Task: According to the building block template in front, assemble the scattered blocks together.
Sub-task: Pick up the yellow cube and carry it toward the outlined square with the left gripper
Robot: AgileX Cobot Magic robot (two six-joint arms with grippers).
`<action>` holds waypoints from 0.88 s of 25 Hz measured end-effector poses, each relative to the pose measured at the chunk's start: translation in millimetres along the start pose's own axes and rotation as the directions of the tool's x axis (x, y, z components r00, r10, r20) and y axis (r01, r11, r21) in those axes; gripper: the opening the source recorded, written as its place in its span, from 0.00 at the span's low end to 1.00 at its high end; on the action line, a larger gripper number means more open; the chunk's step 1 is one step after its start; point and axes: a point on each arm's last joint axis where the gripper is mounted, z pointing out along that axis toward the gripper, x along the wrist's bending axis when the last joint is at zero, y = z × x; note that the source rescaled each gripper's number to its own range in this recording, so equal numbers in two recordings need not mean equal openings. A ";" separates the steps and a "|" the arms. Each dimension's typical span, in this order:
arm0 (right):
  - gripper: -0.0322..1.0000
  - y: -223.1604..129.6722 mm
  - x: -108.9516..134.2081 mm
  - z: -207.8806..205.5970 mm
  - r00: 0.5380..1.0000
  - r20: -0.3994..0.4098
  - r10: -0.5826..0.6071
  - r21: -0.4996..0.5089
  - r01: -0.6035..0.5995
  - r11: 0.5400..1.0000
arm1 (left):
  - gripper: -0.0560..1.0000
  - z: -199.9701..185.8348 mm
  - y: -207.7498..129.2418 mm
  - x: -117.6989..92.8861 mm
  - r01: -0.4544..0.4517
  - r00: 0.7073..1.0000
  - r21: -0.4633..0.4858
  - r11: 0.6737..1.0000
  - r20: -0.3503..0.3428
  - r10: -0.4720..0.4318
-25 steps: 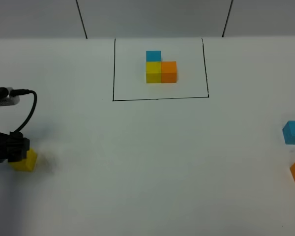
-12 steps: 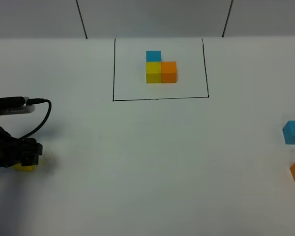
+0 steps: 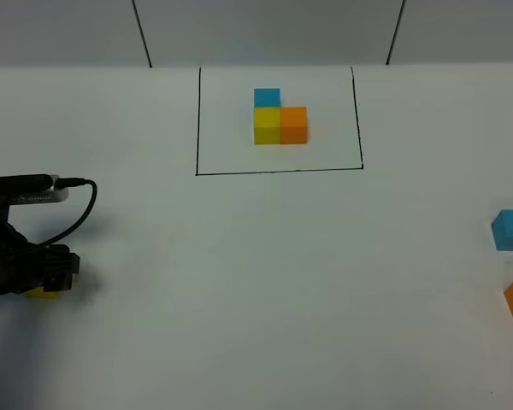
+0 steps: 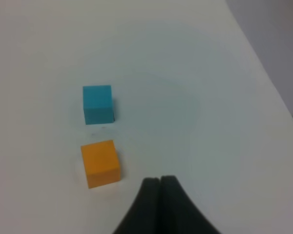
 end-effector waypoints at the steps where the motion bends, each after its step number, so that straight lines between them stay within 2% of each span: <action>1: 0.03 0.0 0.0 0.0 1.000 0.000 0.000 0.000 0.000 1.000 | 0.90 0.0 0.4 0.0 0.000 1.000 -0.004 1.000 0.000 0.000; 22: 0.03 0.0 0.0 0.0 1.000 0.000 0.000 0.000 0.000 1.000 | 0.88 8.9 1.7 -0.2 -0.004 1.000 -0.007 1.000 0.001 0.004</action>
